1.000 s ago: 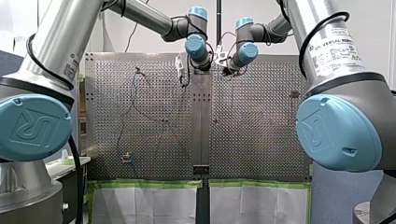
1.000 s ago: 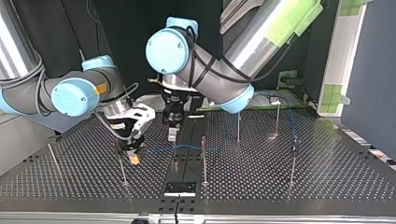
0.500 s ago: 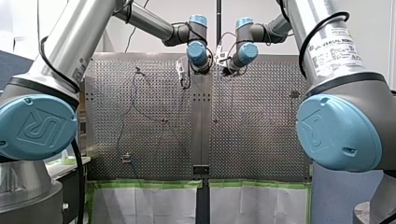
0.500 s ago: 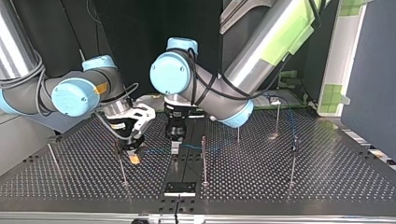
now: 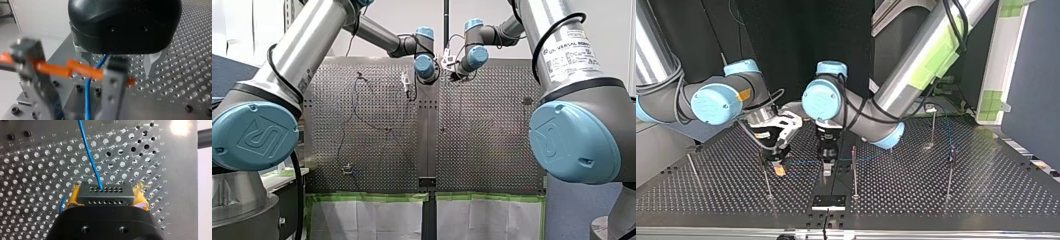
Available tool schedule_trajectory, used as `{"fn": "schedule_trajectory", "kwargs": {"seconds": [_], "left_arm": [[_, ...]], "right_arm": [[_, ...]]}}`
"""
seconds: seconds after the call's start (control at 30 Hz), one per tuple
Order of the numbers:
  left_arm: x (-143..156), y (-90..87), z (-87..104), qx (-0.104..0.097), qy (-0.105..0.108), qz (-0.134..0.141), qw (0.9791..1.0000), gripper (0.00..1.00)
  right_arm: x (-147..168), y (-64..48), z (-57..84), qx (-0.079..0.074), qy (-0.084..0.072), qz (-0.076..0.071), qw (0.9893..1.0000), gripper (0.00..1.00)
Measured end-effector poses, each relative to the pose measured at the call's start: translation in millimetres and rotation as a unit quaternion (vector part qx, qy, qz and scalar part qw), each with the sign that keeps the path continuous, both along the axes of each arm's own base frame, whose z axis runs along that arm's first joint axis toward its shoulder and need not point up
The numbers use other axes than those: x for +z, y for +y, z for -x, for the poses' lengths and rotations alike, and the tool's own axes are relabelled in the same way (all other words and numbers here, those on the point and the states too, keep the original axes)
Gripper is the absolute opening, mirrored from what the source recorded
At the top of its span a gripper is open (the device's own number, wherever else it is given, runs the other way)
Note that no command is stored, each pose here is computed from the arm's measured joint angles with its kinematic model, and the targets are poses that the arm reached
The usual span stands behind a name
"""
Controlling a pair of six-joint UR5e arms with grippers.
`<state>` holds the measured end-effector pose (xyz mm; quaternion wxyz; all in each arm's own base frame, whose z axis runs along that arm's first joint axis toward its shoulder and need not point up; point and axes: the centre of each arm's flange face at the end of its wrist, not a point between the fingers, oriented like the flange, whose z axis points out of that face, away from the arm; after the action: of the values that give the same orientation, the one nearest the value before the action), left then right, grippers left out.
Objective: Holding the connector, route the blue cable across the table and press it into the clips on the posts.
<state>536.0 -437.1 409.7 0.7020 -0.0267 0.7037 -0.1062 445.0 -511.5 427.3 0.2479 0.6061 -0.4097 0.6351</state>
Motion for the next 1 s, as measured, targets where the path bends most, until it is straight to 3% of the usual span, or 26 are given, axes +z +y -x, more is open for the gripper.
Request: {"fn": "schedule_trajectory", "kwargs": {"seconds": [0.2,0.27,0.3,0.37,0.4,0.43,0.47,0.5,0.53,0.73,1.0], "left_arm": [[0,2.7,-1.6,0.007,0.0,0.001,1.0,1.0],[0,1.9,-0.3,0.01,0.0,0.001,1.0,0.62],[0,1.1,0.6,0.011,-0.001,0.001,0.9999,0.62],[0,-0.2,2.6,0.015,-0.001,0.0,0.9999,0.32],[0,-0.6,3.3,0.016,0.0,0.0,0.9999,0.32],[0,-0.6,4.0,0.019,0.0,0.0,0.9998,0.16],[0,-0.4,4.4,0.022,0.001,0.0,0.9998,0.07],[0,0.0,4.8,0.025,0.002,0.0,0.9997,0.07],[0,0.5,5.3,0.028,0.002,-0.001,0.9996,0.0],[0,1.9,7.0,0.04,0.005,0.001,0.9992,0.0],[-4,-2.7,13.8,0.036,0.014,-0.001,0.9993,0.0]], "right_arm": [[0,0.0,0.1,0.0,0.0,-0.001,1.0,0.0],[0,-0.1,0.1,0.0,0.0,-0.001,1.0,0.0],[0,0.0,0.1,0.0,0.0,-0.001,1.0,0.0],[0,0.0,0.1,0.0,0.0,-0.001,1.0,0.0],[0,0.0,0.1,0.0,-0.001,-0.001,1.0,0.0],[0,0.0,0.2,0.0,0.0,-0.001,1.0,0.0],[0,0.0,0.2,0.0,0.0,-0.001,1.0,0.0],[0,0.0,0.2,0.0,0.0,-0.001,1.0,0.0],[0,0.0,0.3,0.0,0.0,-0.001,1.0,0.0],[-1,0.3,0.4,0.0,0.0,-0.003,1.0,0.0],[-2,2.9,-0.6,0.002,0.003,-0.007,1.0,0.0]]}}
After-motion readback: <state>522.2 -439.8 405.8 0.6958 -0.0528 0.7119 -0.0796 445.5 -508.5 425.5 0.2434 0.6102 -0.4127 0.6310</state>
